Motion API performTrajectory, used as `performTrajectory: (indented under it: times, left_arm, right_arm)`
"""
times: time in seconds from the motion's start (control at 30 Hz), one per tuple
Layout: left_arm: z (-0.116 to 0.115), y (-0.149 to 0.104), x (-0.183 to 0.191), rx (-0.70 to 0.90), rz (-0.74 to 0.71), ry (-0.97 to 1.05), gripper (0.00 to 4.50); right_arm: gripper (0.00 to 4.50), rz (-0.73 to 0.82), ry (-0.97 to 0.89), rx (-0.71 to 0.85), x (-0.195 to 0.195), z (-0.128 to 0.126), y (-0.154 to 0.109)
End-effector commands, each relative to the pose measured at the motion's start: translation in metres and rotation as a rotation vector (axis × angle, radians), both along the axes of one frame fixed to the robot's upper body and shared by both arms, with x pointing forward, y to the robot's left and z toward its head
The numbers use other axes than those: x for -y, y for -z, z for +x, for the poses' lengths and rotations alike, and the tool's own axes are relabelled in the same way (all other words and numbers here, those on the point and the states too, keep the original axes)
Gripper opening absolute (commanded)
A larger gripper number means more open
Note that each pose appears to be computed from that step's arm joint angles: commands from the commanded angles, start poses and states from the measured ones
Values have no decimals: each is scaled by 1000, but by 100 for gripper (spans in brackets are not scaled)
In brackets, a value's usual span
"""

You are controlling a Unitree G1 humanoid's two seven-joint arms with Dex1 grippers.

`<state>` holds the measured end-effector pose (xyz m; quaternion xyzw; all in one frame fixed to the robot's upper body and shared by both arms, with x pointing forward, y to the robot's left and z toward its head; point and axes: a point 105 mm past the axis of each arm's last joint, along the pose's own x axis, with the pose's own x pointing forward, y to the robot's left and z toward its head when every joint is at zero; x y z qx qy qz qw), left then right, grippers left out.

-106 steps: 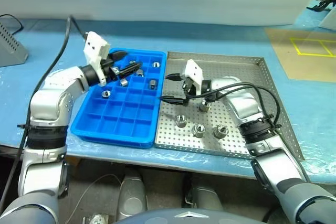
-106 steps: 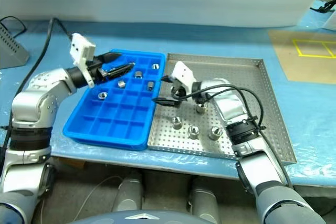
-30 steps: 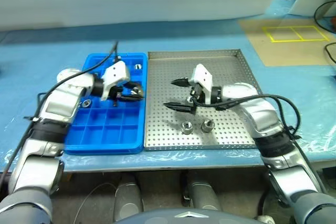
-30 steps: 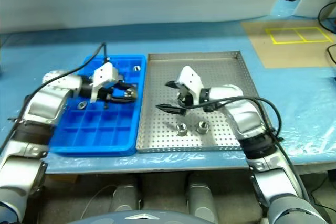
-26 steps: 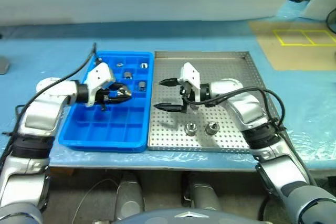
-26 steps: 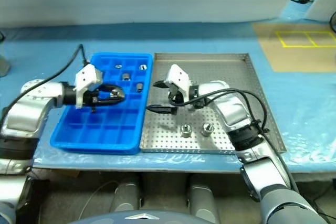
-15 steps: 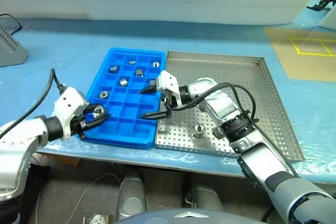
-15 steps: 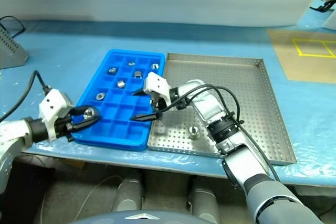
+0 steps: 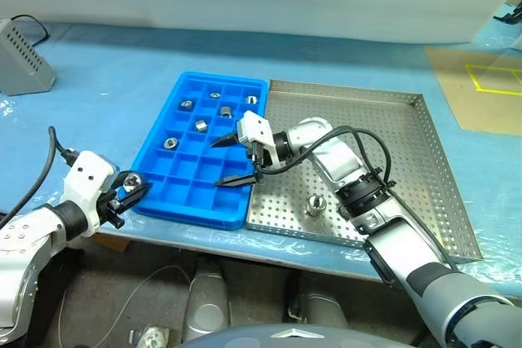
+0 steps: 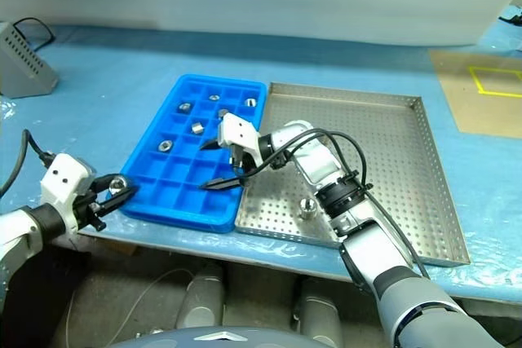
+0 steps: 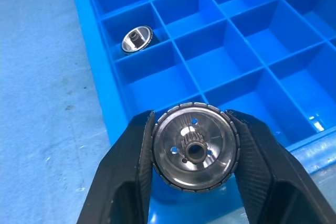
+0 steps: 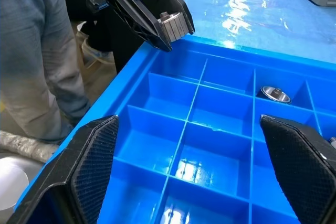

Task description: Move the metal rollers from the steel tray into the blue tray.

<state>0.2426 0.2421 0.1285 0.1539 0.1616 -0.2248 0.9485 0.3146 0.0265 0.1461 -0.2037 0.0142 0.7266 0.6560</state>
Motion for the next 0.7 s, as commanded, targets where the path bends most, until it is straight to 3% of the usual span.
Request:
performTrajectory:
  times: [0.03,0.43,0.47,0.53,0.7]
  left_arm:
    - [4,-4,-1,38,18,-15,175]
    - [1,14,-10,-26,16,-49,175]
    - [6,13,-13,-13,27,-75,248]
    - [12,12,-17,-2,38,-101,303]
    - [21,-8,2,63,-20,-7,303]
  right_arm:
    - [450,17,0,37,0,1,-9]
    - [450,6,43,58,4,8,-5]
    - [450,6,44,58,5,9,-5]
    - [450,6,46,59,5,9,-5]
    - [450,10,75,64,11,14,-6]
